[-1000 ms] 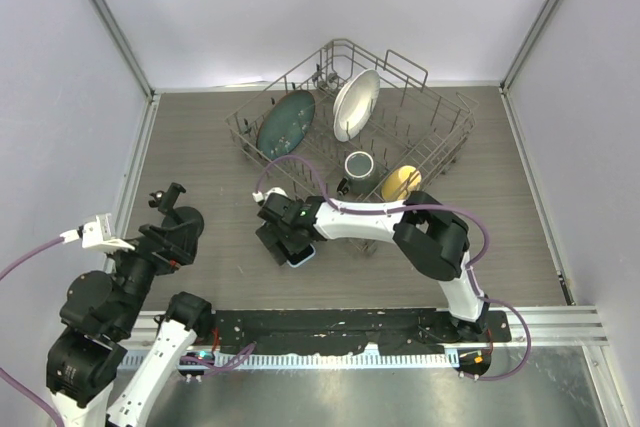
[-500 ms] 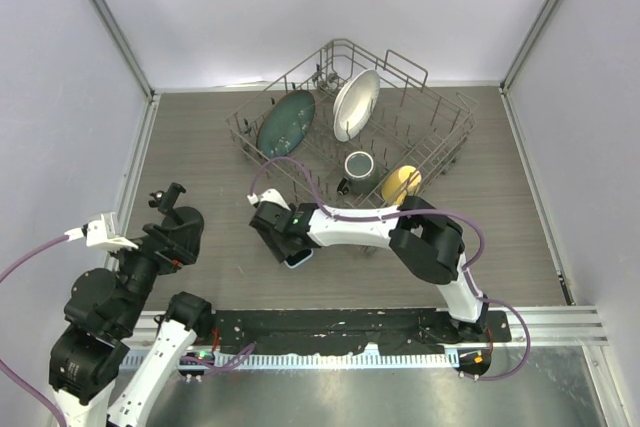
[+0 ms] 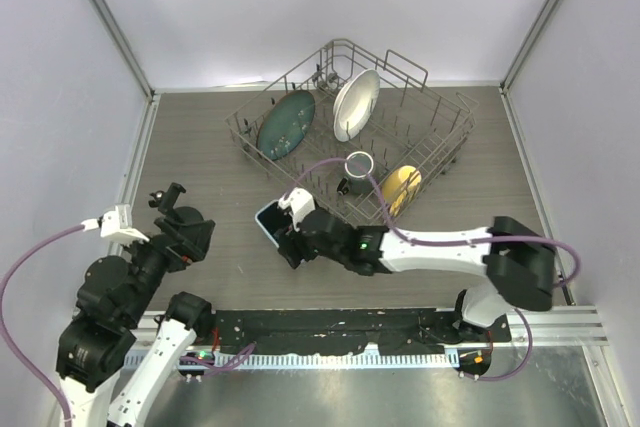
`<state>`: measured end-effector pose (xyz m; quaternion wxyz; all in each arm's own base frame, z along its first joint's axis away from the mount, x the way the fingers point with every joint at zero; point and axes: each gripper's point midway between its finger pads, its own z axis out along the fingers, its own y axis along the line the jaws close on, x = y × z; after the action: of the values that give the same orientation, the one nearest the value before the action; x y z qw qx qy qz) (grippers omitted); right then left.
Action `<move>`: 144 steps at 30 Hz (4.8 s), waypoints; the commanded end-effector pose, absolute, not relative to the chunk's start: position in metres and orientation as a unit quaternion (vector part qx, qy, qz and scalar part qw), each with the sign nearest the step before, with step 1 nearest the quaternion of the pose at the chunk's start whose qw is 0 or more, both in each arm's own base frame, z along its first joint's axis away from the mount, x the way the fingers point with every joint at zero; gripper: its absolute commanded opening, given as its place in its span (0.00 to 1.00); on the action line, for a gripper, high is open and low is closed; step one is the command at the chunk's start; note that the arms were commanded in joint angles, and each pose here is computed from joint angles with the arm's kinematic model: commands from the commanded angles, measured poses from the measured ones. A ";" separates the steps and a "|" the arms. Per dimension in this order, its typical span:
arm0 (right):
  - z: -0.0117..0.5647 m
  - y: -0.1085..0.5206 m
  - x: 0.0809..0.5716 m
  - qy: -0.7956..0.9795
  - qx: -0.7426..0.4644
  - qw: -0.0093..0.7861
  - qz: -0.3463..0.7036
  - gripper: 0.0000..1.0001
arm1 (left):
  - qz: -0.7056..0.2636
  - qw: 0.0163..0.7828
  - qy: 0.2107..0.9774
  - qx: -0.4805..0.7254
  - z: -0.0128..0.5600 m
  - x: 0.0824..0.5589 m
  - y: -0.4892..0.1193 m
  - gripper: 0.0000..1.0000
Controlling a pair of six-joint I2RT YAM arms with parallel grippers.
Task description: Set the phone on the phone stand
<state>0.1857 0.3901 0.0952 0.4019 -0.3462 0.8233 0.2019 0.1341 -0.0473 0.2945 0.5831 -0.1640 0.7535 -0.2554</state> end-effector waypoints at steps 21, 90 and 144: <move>0.283 0.388 0.154 0.636 -0.315 0.586 0.389 0.01 | -0.494 0.401 0.766 -0.092 0.287 0.161 -0.168 0.76; 0.284 0.562 0.253 0.583 -0.412 0.583 0.388 0.53 | -0.100 0.718 0.667 -0.170 0.436 0.074 0.046 0.00; 0.246 0.663 0.278 0.551 -0.425 0.597 0.399 0.16 | -0.104 0.685 0.705 -0.148 0.385 0.080 0.033 0.00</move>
<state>0.2847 0.6554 0.2113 0.5724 -0.4427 0.5747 0.3823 0.0777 0.0355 0.3624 0.6526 -0.1402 0.7407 -0.0769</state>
